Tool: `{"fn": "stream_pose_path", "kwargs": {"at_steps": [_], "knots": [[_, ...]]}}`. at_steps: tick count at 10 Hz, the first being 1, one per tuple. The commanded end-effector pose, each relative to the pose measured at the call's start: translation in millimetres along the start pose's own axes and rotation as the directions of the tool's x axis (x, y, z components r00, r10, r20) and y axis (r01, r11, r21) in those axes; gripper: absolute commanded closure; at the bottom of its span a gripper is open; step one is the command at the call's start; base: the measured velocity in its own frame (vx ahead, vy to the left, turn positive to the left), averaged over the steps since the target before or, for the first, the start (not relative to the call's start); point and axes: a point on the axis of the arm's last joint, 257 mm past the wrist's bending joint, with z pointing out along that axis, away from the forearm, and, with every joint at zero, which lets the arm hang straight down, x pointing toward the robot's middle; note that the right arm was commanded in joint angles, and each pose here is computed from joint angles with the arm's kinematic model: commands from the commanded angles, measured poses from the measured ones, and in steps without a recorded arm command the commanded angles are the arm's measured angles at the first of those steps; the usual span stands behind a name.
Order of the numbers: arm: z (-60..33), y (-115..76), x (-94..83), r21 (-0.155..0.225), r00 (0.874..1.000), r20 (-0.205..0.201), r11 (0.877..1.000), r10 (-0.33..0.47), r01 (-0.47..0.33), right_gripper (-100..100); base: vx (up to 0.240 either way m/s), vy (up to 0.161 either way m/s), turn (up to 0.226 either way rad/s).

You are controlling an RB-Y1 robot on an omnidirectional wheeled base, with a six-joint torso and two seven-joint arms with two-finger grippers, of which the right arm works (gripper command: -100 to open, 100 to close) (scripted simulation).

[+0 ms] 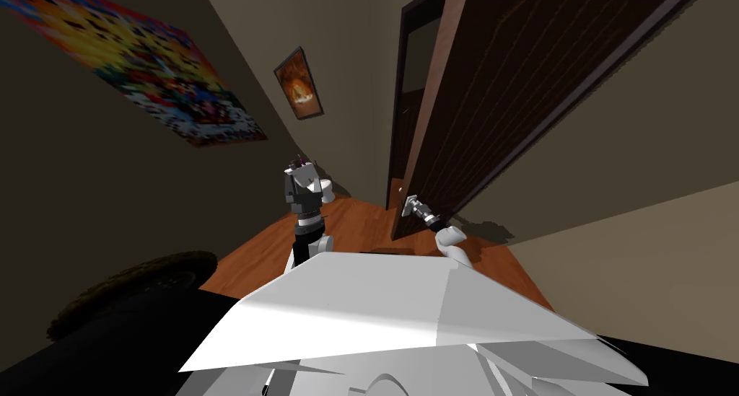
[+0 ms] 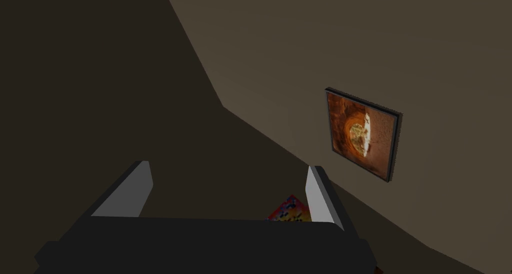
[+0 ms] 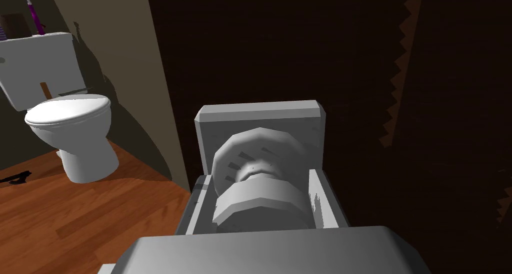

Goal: Pull the door open

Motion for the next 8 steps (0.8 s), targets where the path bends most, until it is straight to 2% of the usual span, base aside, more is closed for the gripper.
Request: {"fn": "stream_pose_path", "kwargs": {"at_steps": [1, 6, 7, 8], "knots": [[-3.9, -5.0, -1.8, 0.028, 1.0, 0.002, 1.0, 0.005, -0.005, 100, -0.181, -0.142, 0.089], [-14.9, -12.3, -1.7, 0.102, 1.0, 0.006, 0.995, 0.011, -0.011, 100, -0.185, -0.153, 0.094], [-16.4, -13.3, -1.7, 0.111, 1.0, 0.007, 0.994, 0.012, -0.013, 100, -0.184, -0.145, 0.086], [-14.9, -12.8, -2.0, 0.105, 1.0, 0.006, 0.994, 0.01, -0.01, 100, -0.08, -0.058, 0.021]]}}
